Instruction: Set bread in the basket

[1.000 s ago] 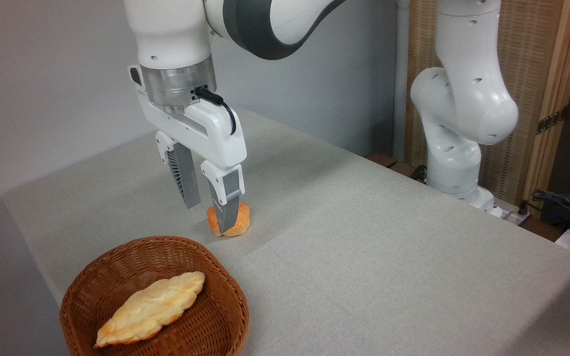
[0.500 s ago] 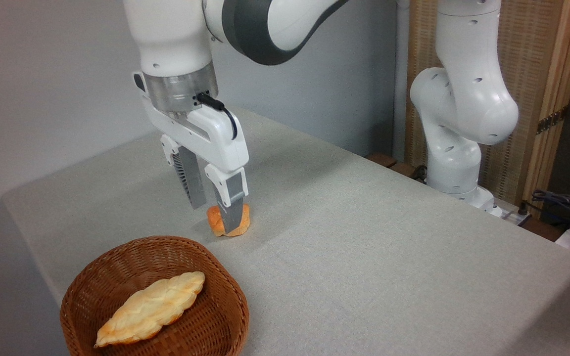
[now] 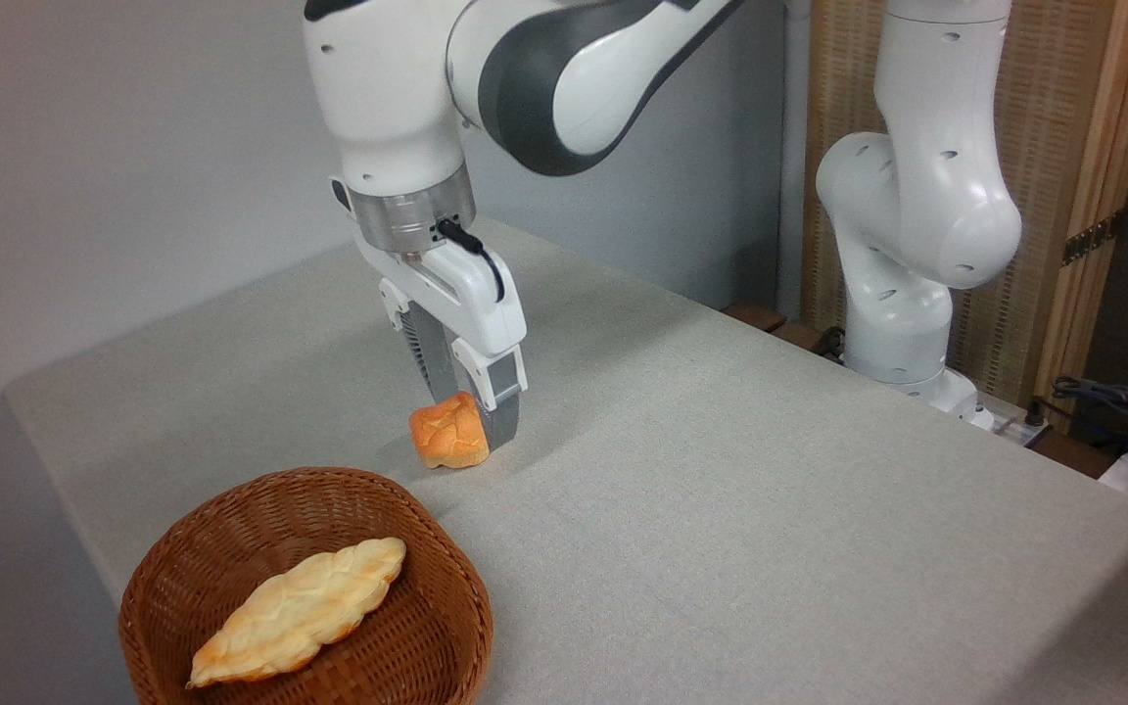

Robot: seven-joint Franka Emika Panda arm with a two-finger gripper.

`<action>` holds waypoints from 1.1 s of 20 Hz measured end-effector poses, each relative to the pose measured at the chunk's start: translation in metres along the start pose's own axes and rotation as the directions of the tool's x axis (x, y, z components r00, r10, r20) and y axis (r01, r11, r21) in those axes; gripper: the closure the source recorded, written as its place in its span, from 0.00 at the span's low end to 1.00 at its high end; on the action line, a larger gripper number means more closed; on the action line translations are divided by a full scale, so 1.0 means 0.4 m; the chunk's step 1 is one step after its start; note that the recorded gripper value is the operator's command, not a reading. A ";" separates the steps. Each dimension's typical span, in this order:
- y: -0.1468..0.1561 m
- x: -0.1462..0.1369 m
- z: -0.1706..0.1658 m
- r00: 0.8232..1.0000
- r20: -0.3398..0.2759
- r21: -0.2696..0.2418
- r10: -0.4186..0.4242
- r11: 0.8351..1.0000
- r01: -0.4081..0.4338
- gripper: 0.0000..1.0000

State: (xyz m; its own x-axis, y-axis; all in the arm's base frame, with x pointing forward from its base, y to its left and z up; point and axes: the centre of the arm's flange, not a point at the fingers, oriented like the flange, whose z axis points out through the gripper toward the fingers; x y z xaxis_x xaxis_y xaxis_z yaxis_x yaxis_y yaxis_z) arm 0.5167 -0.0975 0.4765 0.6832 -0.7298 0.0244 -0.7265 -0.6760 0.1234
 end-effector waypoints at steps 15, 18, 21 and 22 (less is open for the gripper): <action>0.098 0.103 0.206 0.998 -0.041 -0.074 0.038 0.996 -0.041 0.00; 0.098 0.104 0.208 0.998 -0.041 -0.074 0.038 0.996 -0.041 0.53; 0.096 0.104 0.206 0.998 -0.035 -0.062 0.050 0.997 -0.052 0.62; 0.095 0.104 0.205 0.998 -0.034 -0.059 0.052 0.997 -0.054 0.62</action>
State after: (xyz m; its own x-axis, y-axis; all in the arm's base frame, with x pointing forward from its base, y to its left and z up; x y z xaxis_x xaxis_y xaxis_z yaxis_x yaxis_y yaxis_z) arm 0.5114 -0.1620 0.4008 0.6462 -0.7604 0.0644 -0.7570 -0.6280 0.1805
